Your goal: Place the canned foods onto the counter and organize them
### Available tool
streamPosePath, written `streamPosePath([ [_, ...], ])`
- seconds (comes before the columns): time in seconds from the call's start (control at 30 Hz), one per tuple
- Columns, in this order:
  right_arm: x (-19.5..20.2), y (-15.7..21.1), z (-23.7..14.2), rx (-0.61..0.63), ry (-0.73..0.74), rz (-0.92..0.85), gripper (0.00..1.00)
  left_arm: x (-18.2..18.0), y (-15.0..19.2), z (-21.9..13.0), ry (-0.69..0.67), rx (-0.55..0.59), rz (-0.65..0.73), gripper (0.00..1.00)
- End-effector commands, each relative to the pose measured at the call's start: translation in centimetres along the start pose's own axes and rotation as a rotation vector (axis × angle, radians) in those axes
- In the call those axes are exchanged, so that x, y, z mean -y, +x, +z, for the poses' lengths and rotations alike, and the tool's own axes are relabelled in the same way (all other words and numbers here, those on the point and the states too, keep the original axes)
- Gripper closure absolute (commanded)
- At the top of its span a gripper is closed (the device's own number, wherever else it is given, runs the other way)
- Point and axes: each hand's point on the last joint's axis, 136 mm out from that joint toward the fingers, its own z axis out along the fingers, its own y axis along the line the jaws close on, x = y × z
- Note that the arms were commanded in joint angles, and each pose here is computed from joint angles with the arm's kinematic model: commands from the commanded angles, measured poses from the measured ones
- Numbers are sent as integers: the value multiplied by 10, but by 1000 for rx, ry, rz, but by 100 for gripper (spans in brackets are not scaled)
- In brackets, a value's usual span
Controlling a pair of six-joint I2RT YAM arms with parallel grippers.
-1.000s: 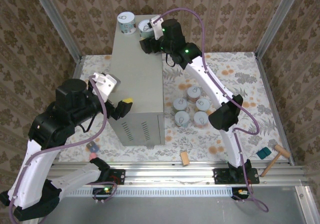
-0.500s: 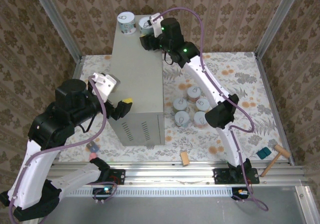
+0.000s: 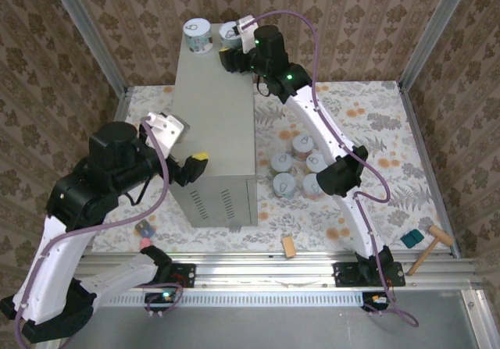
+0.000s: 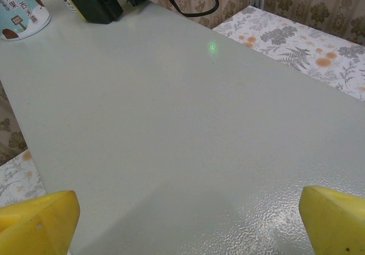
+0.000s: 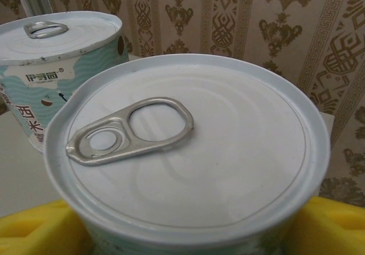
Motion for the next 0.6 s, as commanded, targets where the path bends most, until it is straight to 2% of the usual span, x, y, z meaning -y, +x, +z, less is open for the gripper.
streamPosePath([
  [0.0,1,46,16,-121,-15,-11,15,-1,-6,-2,-2,25,-16,0],
  [0.27,1,39,3,-136,-15,-20,5,1,-8,-1,9,30,-26,0],
  [0.57,3,36,-12,-138,-6,-35,5,1,-7,-8,11,42,-41,0],
])
